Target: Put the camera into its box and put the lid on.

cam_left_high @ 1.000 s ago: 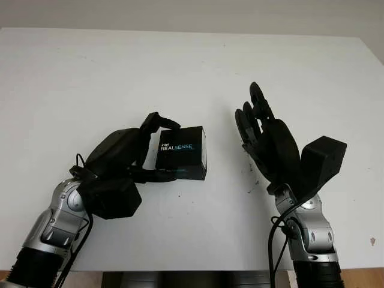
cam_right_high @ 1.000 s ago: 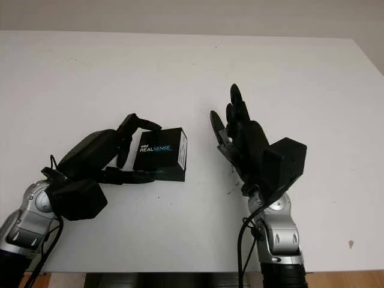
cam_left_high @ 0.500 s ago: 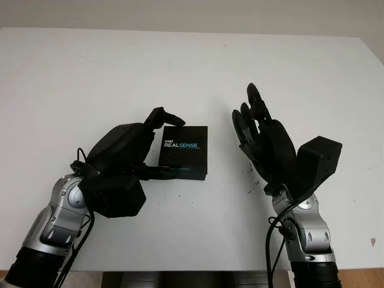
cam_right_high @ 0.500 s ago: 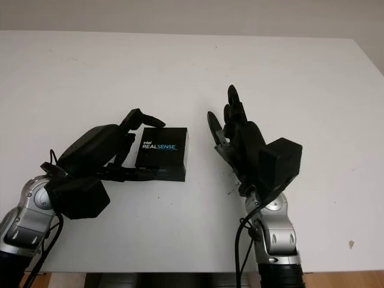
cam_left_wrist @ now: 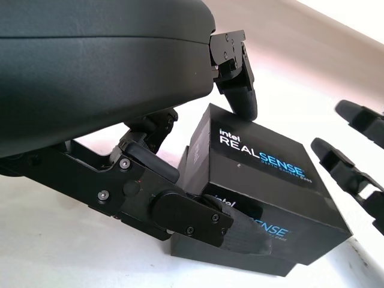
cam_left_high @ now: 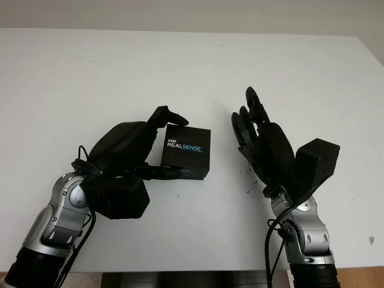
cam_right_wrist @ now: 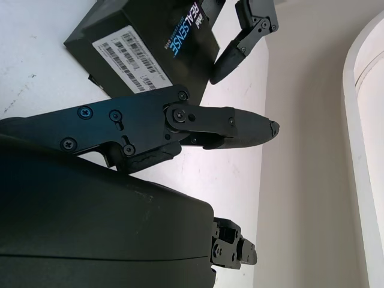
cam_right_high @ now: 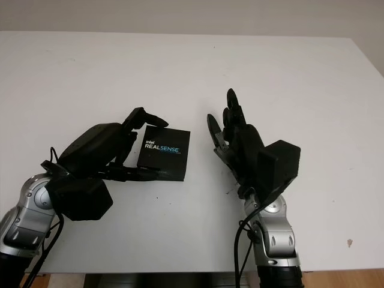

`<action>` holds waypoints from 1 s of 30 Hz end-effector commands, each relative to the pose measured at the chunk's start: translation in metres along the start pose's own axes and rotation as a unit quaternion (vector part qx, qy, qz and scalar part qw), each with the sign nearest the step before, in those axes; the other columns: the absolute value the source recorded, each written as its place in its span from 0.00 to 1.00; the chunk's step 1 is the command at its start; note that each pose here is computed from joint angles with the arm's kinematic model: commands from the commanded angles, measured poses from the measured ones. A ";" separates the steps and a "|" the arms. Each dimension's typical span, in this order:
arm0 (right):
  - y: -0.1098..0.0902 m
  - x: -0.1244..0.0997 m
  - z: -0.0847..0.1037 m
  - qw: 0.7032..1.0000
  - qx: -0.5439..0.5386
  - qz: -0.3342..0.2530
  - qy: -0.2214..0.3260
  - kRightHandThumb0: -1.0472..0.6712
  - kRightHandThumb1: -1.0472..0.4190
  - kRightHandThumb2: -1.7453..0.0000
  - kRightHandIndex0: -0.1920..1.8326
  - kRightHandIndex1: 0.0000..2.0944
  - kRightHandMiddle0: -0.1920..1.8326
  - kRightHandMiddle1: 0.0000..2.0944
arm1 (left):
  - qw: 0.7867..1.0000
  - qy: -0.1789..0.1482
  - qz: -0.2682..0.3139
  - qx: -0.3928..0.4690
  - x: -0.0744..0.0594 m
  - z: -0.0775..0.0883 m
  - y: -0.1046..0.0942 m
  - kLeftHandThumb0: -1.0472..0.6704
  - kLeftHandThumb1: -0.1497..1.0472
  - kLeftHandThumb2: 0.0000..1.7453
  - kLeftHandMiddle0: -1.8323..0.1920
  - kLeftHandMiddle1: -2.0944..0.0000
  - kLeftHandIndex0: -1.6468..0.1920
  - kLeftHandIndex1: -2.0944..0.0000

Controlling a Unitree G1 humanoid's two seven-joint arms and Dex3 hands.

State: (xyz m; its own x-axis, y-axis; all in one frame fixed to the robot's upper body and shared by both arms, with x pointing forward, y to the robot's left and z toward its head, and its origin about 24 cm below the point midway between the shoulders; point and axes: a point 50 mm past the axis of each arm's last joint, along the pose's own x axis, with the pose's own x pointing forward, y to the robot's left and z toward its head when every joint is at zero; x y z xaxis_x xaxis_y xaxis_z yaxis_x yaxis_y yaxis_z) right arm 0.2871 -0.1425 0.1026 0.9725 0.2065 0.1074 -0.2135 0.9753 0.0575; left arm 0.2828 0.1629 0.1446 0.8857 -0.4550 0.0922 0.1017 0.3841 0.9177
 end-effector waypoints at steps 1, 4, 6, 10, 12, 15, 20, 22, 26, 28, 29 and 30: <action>-0.002 -0.002 0.003 1.000 -0.003 -0.001 -0.006 0.29 0.00 0.76 0.02 0.02 0.04 0.02 | 0.999 0.013 -0.013 0.033 0.000 0.002 0.000 0.28 1.00 0.09 0.81 0.00 0.90 0.31; -0.002 -0.002 0.003 1.000 -0.005 0.001 -0.005 0.28 0.00 0.76 0.02 0.03 0.04 0.03 | 0.991 0.043 -0.091 0.086 -0.001 0.000 -0.001 0.15 1.00 0.13 0.94 0.65 0.94 0.83; -0.002 -0.002 0.003 1.000 -0.006 0.001 -0.005 0.28 0.00 0.76 0.02 0.03 0.04 0.03 | 0.986 0.056 -0.117 0.100 -0.002 -0.001 -0.003 0.12 1.00 0.12 0.95 0.88 0.97 0.94; -0.003 -0.003 0.004 1.000 -0.010 0.000 -0.007 0.28 0.00 0.76 0.02 0.03 0.04 0.03 | 0.983 0.069 -0.135 0.104 -0.004 -0.002 -0.005 0.09 1.00 0.09 1.00 0.99 1.00 1.00; -0.003 -0.003 0.004 1.000 -0.009 -0.001 -0.007 0.29 0.00 0.76 0.03 0.03 0.05 0.03 | 0.981 0.075 -0.145 0.105 -0.004 -0.001 -0.004 0.09 1.00 0.09 1.00 1.00 1.00 1.00; -0.004 -0.003 0.004 1.000 -0.013 0.000 -0.003 0.28 0.00 0.76 0.03 0.03 0.05 0.03 | 0.979 0.081 -0.155 0.105 -0.004 -0.001 -0.003 0.08 1.00 0.08 1.00 1.00 1.00 1.00; -0.004 -0.003 0.004 1.000 -0.013 0.000 -0.003 0.28 0.00 0.76 0.03 0.03 0.05 0.03 | 0.977 0.088 -0.166 0.099 -0.005 0.000 -0.003 0.09 1.00 0.06 1.00 1.00 1.00 1.00; -0.004 -0.003 0.004 1.000 -0.016 0.000 -0.002 0.28 0.00 0.76 0.03 0.03 0.05 0.03 | 0.976 0.089 -0.169 0.100 -0.005 -0.001 -0.003 0.09 1.00 0.07 1.00 1.00 1.00 1.00; -0.004 -0.003 0.004 1.000 -0.014 0.000 0.000 0.28 0.00 0.76 0.03 0.03 0.05 0.03 | 0.976 0.091 -0.175 0.097 -0.005 -0.001 -0.003 0.10 1.00 0.08 1.00 1.00 1.00 1.00; -0.004 -0.002 0.004 1.000 -0.011 0.000 -0.003 0.28 0.00 0.76 0.03 0.03 0.05 0.03 | 0.974 0.091 -0.179 0.103 -0.005 -0.001 -0.003 0.09 1.00 0.13 1.00 1.00 1.00 1.00; -0.004 -0.002 0.004 1.000 -0.010 -0.001 -0.004 0.28 0.00 0.76 0.03 0.03 0.05 0.03 | 0.973 0.091 -0.181 0.107 -0.005 -0.001 -0.003 0.09 1.00 0.16 1.00 1.00 1.00 1.00; -0.003 -0.002 0.004 1.000 -0.010 0.000 -0.003 0.28 0.00 0.76 0.03 0.03 0.05 0.03 | 0.973 0.091 -0.182 0.112 -0.005 -0.001 -0.003 0.08 1.00 0.21 1.00 1.00 1.00 1.00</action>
State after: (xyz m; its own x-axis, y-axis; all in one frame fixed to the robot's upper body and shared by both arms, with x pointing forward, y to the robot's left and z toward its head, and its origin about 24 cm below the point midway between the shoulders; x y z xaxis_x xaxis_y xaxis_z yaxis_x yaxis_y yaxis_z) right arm 0.2868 -0.1449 0.1021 0.9735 0.2089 0.0934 -0.2134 0.9761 0.0403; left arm 0.2801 0.1659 0.1411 0.8829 -0.3673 -0.2924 0.3361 0.0595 0.9400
